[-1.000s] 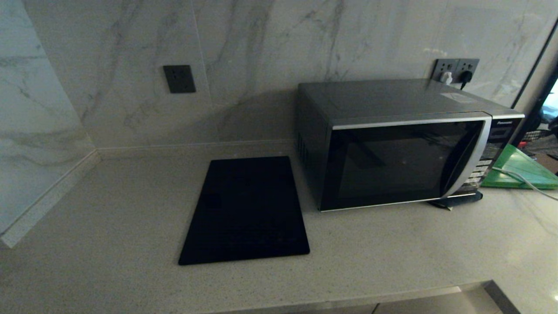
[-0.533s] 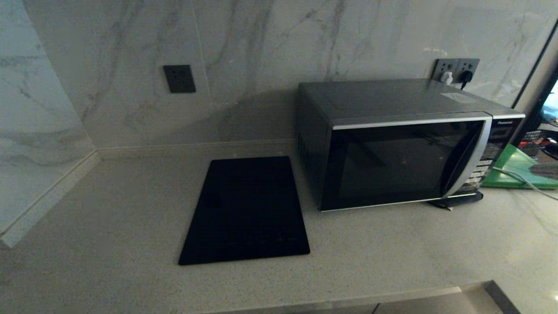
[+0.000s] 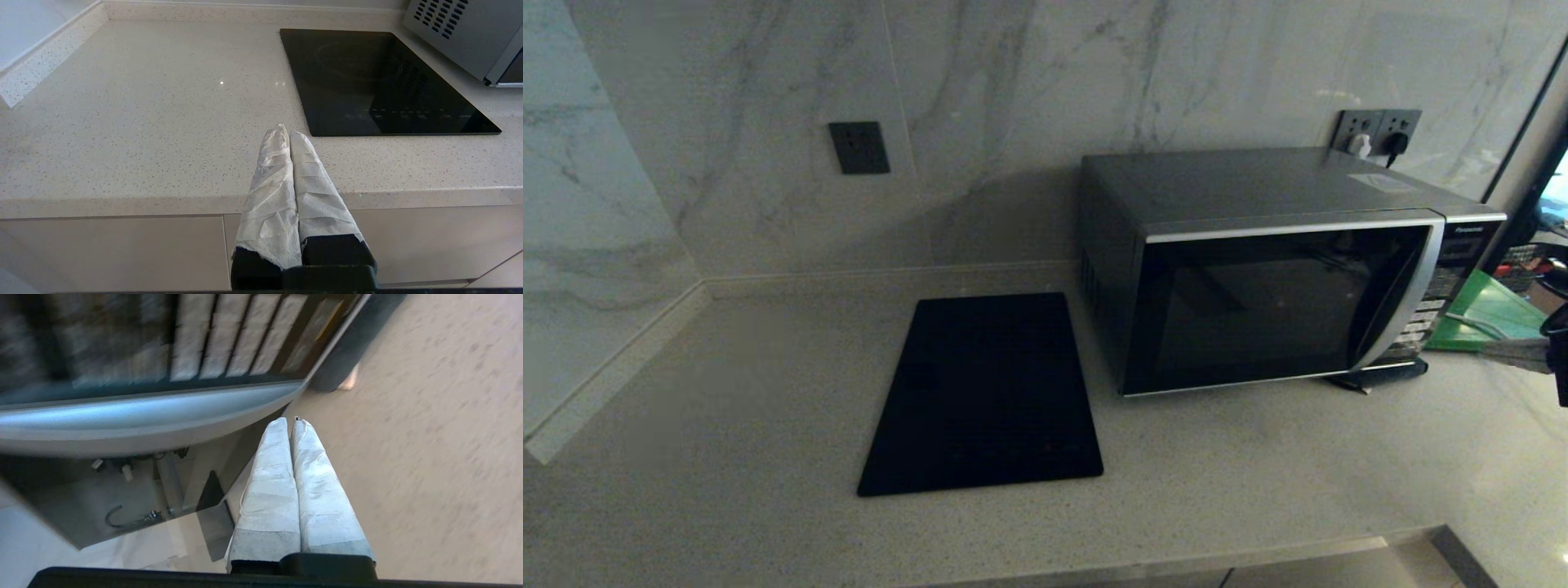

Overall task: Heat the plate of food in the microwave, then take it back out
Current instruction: Open the microwave oven

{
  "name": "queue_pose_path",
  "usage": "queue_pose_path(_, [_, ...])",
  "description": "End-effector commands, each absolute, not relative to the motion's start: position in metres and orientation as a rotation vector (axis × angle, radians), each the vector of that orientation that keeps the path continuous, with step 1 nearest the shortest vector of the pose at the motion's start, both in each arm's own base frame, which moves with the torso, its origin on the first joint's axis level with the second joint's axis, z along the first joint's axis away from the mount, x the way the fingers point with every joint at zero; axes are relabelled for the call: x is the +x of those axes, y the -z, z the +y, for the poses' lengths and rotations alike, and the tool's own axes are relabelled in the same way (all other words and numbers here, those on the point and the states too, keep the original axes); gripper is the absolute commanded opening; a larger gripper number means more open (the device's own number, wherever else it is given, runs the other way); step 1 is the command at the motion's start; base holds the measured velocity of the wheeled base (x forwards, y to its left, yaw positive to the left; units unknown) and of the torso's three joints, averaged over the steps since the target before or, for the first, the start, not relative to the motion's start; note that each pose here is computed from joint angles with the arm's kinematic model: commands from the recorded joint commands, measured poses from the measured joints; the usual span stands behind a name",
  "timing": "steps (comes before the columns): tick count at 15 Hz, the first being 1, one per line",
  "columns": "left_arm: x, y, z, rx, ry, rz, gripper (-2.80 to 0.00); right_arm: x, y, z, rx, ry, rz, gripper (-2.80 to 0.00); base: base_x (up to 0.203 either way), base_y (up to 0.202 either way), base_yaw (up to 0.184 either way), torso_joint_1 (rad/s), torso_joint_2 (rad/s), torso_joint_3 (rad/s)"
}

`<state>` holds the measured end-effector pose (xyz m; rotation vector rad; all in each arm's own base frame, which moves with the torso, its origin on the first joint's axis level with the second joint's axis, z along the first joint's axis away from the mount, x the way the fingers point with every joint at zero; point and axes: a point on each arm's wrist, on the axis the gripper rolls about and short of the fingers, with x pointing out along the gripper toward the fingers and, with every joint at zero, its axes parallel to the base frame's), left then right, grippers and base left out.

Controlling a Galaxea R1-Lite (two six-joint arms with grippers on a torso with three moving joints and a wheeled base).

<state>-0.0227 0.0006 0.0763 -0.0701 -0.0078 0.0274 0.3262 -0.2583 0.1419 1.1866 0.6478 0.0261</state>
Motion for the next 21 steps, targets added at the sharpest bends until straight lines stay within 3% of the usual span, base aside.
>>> queue_pose_path(1, [-0.023, -0.076, 0.001, -0.071, -0.029, -0.007, -2.80, 0.341, -0.115, -0.266, 1.216, -0.028, 0.685, -2.80, 0.000, 0.000, 0.000, 0.000, 0.00, 0.000])
queue_pose_path(12, [-0.023, -0.076, 0.001, -0.071, -0.029, -0.009, -2.80, 0.386, -0.083, -0.249, 1.168, -0.020, 0.759, -2.80, 0.000, 0.000, 0.000, 0.000, 0.00, 0.000])
queue_pose_path(21, [-0.023, -0.076, 0.001, -0.071, -0.029, -0.007, -2.80, 0.403, -0.085, -0.243, 1.161, -0.047, 0.751, -2.80, 0.000, 0.000, 0.000, 0.000, 0.00, 0.000])
